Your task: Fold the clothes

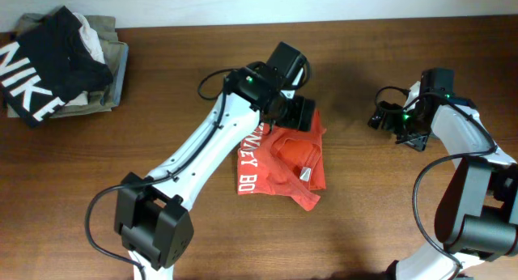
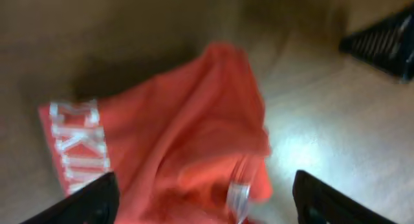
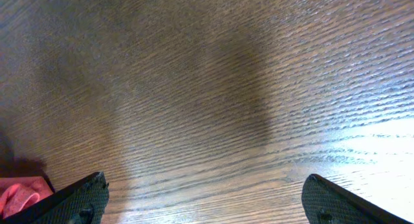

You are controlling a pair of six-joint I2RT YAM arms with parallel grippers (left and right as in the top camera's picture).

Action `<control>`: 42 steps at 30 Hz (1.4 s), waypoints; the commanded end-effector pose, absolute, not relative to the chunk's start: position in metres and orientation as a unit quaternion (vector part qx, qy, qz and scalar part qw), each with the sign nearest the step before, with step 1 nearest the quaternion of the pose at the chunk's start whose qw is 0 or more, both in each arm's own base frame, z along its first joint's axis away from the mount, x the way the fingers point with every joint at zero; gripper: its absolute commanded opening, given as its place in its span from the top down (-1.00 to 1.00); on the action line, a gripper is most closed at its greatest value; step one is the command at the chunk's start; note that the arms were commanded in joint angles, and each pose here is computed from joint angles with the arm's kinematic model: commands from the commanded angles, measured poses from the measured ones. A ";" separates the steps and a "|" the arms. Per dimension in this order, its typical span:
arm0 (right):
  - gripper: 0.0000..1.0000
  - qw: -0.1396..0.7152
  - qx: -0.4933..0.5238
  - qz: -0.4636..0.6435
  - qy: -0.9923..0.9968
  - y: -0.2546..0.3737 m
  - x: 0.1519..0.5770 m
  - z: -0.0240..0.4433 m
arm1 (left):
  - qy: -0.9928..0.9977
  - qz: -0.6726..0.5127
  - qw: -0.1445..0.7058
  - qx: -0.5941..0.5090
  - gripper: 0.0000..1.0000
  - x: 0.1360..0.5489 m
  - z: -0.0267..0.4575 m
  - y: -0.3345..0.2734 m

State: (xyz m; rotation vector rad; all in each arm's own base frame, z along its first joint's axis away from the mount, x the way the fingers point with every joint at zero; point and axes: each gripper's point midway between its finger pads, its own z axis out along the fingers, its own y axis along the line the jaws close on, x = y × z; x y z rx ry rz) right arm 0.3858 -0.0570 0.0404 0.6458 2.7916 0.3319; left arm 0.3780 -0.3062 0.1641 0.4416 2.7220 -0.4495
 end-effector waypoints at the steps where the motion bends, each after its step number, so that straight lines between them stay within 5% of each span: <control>1: -0.97 0.145 0.225 0.110 0.957 -0.061 0.391 0.051 | 0.947 -0.150 0.192 0.207 -0.65 0.392 0.147 -0.320; 5: -0.98 0.145 0.225 0.110 0.957 -0.061 0.391 0.051 | 0.941 -0.079 0.192 0.269 -0.67 0.391 0.095 -0.341; 11: -0.97 0.145 0.225 0.110 0.957 -0.061 0.391 0.051 | 0.934 -0.087 0.202 0.282 -0.54 0.390 0.083 -0.361; 13: -0.97 0.145 0.225 0.110 0.957 -0.061 0.391 0.051 | 0.932 -0.091 0.208 0.283 -0.27 0.391 0.083 -0.365; 17: -0.97 0.145 0.224 0.110 0.957 -0.060 0.391 0.051 | 0.931 -0.093 0.213 0.282 0.99 0.393 0.083 -0.367; 22: -0.97 0.145 0.225 0.110 0.957 -0.061 0.391 0.051 | 0.926 -0.113 0.244 0.265 1.00 0.407 0.096 -0.378; 24: -0.97 0.144 0.225 0.110 0.957 -0.061 0.391 0.051 | 0.927 -0.114 0.248 0.259 0.82 0.412 0.099 -0.374; 25: -0.98 0.145 0.225 0.110 0.957 -0.061 0.391 0.051 | 0.930 -0.113 0.230 0.262 0.10 0.405 0.095 -0.371; 27: -0.97 0.145 0.225 0.110 0.957 -0.061 0.391 0.051 | 0.943 -0.105 0.191 0.251 -0.64 0.391 0.086 -0.362; 29: -0.98 0.145 0.225 0.110 0.957 -0.061 0.391 0.051 | 0.953 -0.120 0.166 0.222 -0.70 0.381 0.082 -0.364; 32: -0.97 0.144 0.225 0.110 0.957 -0.061 0.391 0.051 | 0.953 -0.118 0.160 0.229 -0.27 0.378 0.065 -0.373; 34: -0.97 0.145 0.225 0.110 0.957 -0.061 0.391 0.051 | 0.955 -0.112 0.150 0.229 0.39 0.377 0.052 -0.372; 35: -0.97 0.145 0.225 0.110 0.957 -0.061 0.391 0.051 | 0.955 -0.109 0.159 0.227 0.95 0.382 0.054 -0.372; 42: -0.98 0.144 0.225 0.110 0.957 -0.061 0.391 0.051 | 0.938 -0.123 0.242 0.215 0.98 0.416 0.132 -0.389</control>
